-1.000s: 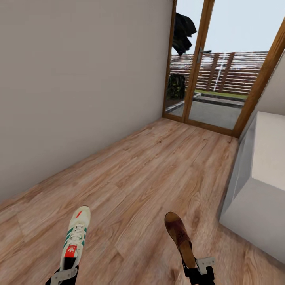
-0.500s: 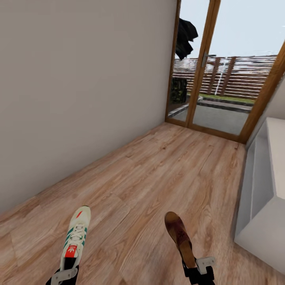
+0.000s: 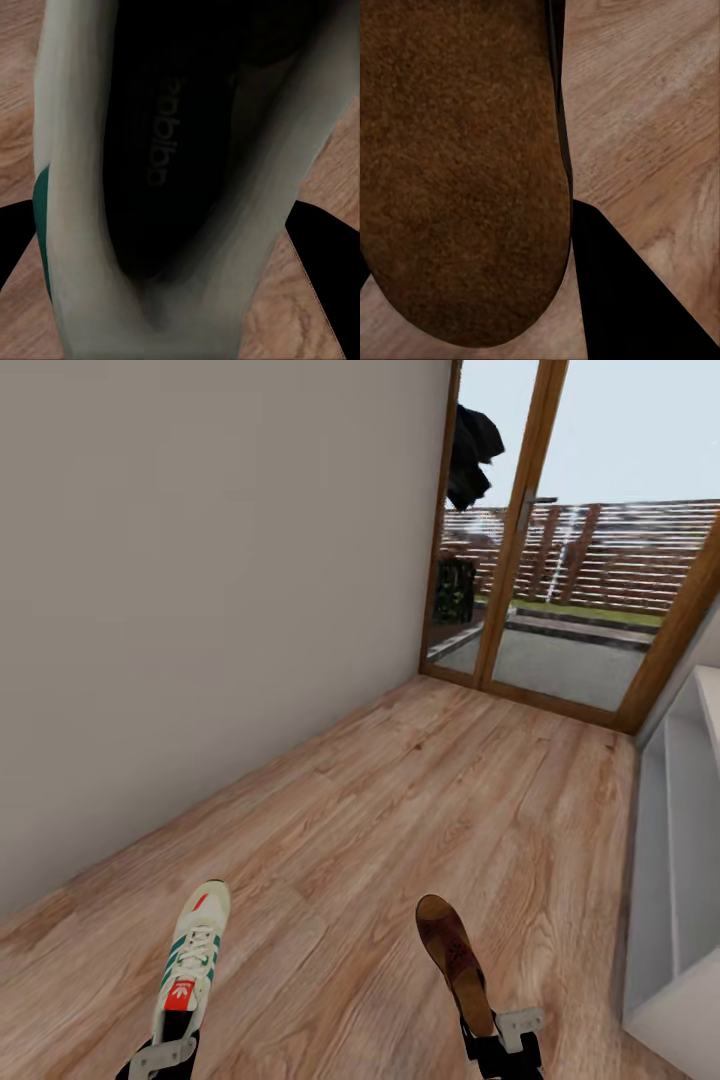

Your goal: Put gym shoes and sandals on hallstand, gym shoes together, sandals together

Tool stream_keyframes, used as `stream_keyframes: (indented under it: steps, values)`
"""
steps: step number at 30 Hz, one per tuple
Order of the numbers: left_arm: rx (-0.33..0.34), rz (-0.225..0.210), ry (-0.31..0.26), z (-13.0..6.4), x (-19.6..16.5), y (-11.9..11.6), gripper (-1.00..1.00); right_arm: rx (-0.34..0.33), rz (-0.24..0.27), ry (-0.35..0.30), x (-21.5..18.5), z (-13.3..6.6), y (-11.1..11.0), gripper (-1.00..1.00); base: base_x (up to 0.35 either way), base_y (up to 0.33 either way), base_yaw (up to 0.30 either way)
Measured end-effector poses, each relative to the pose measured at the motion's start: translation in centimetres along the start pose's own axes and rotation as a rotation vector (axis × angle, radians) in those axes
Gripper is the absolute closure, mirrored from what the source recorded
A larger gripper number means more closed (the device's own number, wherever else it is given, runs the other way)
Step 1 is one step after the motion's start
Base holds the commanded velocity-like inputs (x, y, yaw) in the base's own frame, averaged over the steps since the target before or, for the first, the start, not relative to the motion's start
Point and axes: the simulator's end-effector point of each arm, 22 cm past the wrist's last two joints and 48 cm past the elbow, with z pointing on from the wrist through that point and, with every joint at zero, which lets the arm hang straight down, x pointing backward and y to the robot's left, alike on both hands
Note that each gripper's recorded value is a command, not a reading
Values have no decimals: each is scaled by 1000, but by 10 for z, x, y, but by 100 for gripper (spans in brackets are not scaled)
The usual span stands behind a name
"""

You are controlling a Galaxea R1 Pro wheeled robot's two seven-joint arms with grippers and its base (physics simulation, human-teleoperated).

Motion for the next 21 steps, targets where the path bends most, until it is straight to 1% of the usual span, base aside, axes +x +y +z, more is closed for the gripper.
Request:
stream_keyframes:
  steps: [10, 14, 21]
  values:
    - [0, -1, 2, 0, 1, 0, 100, 1, 1, 0, 0, 0, 0, 100, 335, 0, -11]
    - [0, -3, 10, -1, 5, 0, 100, 3, 2, -1, 0, 0, -1, 100, 335, 0, -215]
    - [0, -5, 14, -1, 6, 0, 100, 4, 3, 0, 0, 0, -2, 100, 335, 0, -279]
